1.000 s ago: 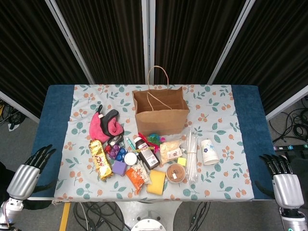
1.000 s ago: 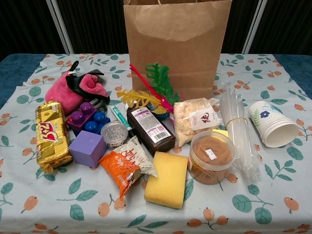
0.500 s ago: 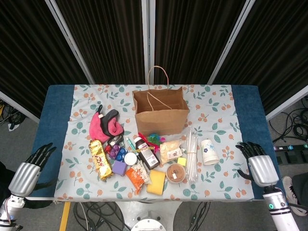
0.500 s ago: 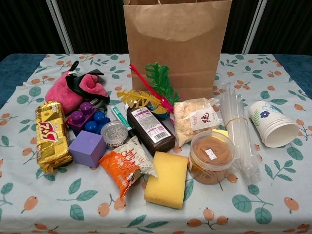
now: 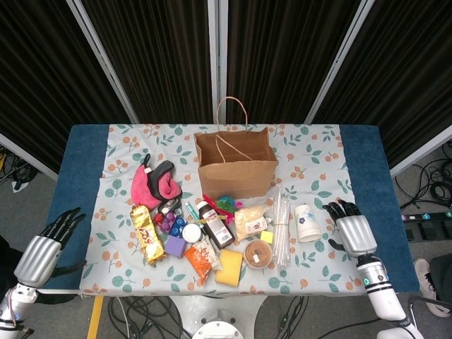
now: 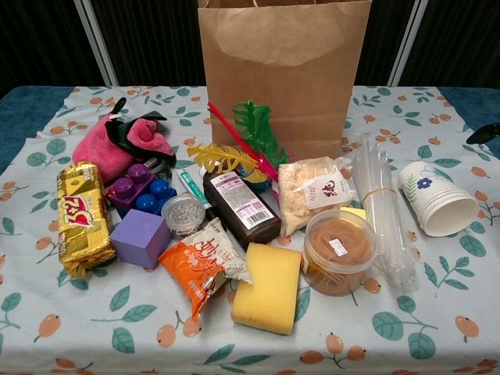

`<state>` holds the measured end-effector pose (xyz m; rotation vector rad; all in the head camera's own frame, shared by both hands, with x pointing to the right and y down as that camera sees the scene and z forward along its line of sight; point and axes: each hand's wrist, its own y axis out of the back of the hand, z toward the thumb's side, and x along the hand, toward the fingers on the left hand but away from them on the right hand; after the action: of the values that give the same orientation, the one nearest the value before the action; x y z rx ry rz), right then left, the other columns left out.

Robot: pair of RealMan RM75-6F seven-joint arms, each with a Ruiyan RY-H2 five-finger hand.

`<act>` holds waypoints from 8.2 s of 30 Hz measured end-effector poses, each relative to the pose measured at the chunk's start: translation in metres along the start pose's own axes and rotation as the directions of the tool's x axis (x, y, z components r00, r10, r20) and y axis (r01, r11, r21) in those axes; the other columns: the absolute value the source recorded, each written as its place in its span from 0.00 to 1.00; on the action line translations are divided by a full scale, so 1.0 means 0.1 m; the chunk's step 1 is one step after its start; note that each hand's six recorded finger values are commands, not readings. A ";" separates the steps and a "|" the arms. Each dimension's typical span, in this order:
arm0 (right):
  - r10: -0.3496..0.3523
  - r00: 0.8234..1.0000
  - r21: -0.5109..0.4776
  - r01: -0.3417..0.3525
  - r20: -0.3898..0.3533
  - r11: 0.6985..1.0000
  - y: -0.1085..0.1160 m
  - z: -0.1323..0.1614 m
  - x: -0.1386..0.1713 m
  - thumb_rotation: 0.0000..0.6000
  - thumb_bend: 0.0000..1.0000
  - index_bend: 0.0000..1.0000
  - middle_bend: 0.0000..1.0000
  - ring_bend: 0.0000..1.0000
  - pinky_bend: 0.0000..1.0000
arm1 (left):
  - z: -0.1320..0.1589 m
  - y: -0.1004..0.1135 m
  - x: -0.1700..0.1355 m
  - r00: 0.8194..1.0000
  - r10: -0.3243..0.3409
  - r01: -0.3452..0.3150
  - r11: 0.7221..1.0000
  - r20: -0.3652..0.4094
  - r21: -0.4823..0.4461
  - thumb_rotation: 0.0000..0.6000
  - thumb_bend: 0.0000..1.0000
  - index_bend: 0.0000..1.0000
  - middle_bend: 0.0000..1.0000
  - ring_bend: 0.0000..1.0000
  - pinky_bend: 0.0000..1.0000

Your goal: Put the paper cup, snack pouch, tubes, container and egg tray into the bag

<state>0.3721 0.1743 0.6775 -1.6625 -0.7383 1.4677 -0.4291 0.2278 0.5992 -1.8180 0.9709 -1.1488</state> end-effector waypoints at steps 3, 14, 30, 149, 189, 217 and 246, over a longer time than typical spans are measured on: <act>0.021 1.000 -0.018 -0.021 -0.004 1.000 -0.02 0.04 -0.05 1.00 0.00 0.10 0.08 0.01 0.13 | 0.00 0.01 0.01 1.000 0.002 -0.002 1.000 0.002 -0.002 1.00 0.03 0.10 0.14 0.11 0.26; 0.137 0.991 -0.136 -0.135 0.007 0.981 -0.08 0.19 -0.29 1.00 0.00 0.03 0.04 0.00 0.05 | -0.08 0.00 0.03 1.000 -0.016 0.016 1.000 -0.012 -0.001 1.00 0.03 0.10 0.14 0.11 0.26; 0.252 0.968 -0.192 -0.246 0.004 0.950 -0.20 0.42 -0.67 1.00 0.00 0.02 0.15 0.00 0.04 | -0.14 -0.04 0.11 0.999 -0.034 0.034 0.999 -0.023 0.008 1.00 0.03 0.10 0.14 0.11 0.26; -0.191 0.957 -0.064 0.182 -0.219 0.981 1.78 1.35 -0.70 1.00 0.00 0.22 0.27 0.15 0.19 | -0.24 0.12 0.31 1.000 0.016 -0.017 0.999 -0.024 -0.048 1.00 0.03 0.10 0.14 0.11 0.26; 0.125 0.970 -0.070 -0.142 -0.207 0.987 0.03 1.84 -0.92 1.00 0.00 0.33 0.32 0.15 0.21 | -0.33 0.11 0.29 0.999 0.018 -0.020 0.999 -0.037 -0.039 1.00 0.03 0.10 0.14 0.11 0.26; -0.239 0.939 -0.195 0.193 -0.247 0.962 1.23 1.79 -0.51 1.00 0.07 0.62 0.52 0.28 0.25 | -0.24 0.13 0.30 1.000 0.027 -0.028 0.999 -0.013 -0.039 1.00 0.03 0.10 0.14 0.11 0.26; -0.586 0.803 -0.067 0.582 -0.106 0.810 2.56 1.77 -1.49 1.00 0.08 0.63 0.52 0.28 0.26 | -0.22 0.14 0.36 1.000 0.021 -0.022 0.998 -0.012 -0.056 1.00 0.03 0.10 0.14 0.11 0.26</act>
<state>0.1551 -0.0532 0.5347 -1.3527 -1.0916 0.9059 -0.4412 0.1855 0.6057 -1.8426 1.0358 -1.1301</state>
